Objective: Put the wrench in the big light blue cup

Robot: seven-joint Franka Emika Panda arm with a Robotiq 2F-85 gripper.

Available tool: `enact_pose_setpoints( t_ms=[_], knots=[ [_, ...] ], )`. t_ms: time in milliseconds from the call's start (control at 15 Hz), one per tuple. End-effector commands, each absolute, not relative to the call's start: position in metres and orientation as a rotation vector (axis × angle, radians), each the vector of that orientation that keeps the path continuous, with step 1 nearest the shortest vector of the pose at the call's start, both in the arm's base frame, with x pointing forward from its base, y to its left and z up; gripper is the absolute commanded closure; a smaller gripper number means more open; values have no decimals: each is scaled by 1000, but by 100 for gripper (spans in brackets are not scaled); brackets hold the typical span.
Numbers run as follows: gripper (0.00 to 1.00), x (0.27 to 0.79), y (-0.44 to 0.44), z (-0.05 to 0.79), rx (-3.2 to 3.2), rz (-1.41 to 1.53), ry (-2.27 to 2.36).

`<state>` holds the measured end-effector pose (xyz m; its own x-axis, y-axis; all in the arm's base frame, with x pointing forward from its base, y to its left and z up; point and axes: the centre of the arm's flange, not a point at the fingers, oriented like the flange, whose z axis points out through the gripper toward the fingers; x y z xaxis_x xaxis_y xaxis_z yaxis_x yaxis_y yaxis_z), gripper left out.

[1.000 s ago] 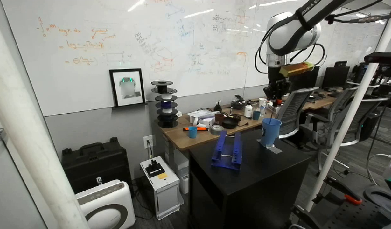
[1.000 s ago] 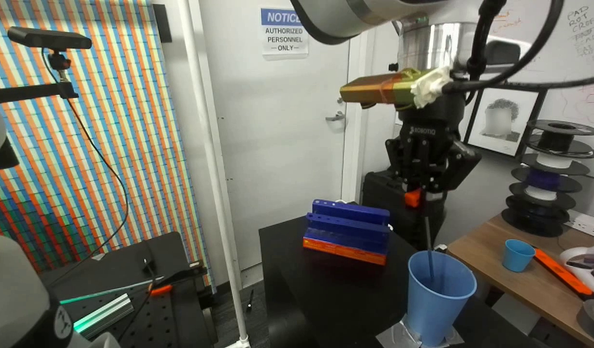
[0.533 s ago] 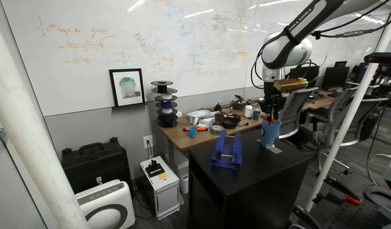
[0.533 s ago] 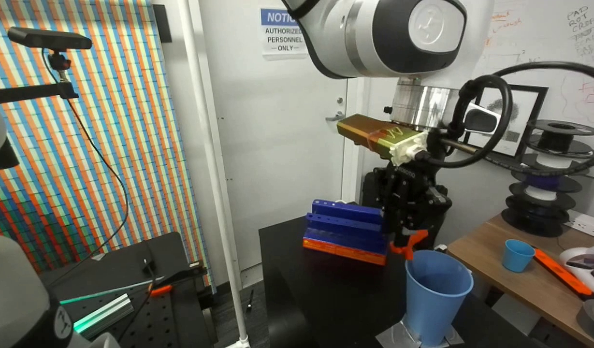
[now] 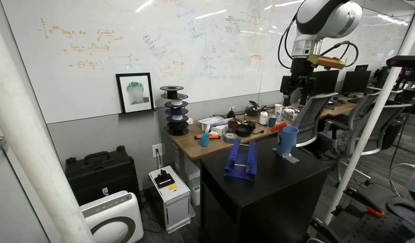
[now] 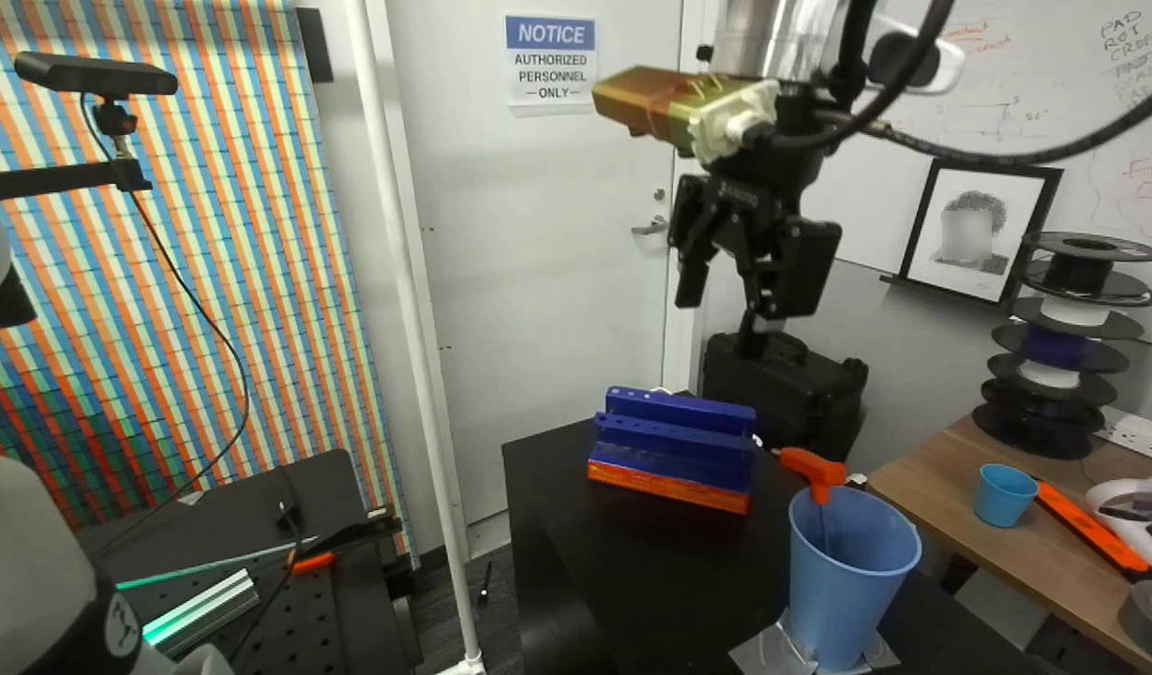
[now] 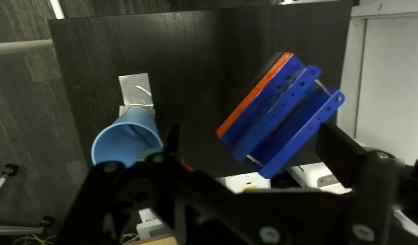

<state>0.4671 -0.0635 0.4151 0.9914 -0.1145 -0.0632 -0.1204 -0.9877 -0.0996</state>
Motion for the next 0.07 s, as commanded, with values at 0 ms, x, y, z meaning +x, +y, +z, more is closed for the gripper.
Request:
enact_pose_setpoints(
  t_ms=[0],
  knots=[
    [0, 391, -29, 457, -2898, 23, 18]
  ],
)
